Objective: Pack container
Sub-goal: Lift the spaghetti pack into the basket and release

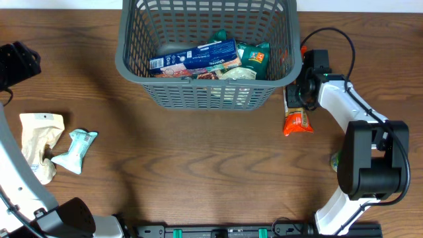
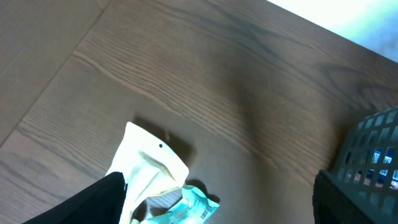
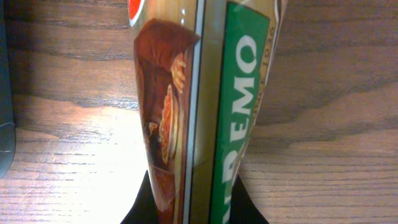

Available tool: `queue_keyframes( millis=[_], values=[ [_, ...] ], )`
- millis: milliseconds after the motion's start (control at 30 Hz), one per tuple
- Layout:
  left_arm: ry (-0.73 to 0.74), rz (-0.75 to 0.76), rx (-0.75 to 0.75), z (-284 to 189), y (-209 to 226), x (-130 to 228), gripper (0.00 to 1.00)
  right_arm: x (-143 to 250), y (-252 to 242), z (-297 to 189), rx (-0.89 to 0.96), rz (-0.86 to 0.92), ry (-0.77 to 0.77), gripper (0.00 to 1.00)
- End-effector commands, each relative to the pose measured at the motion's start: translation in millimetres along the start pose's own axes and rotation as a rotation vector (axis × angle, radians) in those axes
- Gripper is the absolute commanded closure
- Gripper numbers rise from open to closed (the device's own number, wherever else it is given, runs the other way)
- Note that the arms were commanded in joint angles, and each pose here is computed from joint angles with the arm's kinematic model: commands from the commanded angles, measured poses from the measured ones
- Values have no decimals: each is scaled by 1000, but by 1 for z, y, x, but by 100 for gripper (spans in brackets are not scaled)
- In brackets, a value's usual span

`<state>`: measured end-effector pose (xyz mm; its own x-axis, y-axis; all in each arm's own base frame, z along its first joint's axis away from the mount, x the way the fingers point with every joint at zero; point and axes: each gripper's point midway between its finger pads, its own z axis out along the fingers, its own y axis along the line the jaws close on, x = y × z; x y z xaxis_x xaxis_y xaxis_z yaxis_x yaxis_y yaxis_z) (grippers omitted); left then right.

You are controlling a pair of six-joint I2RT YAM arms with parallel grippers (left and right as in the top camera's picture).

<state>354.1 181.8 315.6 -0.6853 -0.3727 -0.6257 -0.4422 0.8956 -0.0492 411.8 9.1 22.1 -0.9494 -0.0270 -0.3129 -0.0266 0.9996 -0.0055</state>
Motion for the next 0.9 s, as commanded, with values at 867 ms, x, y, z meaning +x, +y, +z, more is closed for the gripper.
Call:
queue_keyframes(
  millis=[867],
  values=[
    [-3, 39, 20, -1, -11, 0, 22, -161, 128, -347, 130, -957, -916, 99]
  ],
)
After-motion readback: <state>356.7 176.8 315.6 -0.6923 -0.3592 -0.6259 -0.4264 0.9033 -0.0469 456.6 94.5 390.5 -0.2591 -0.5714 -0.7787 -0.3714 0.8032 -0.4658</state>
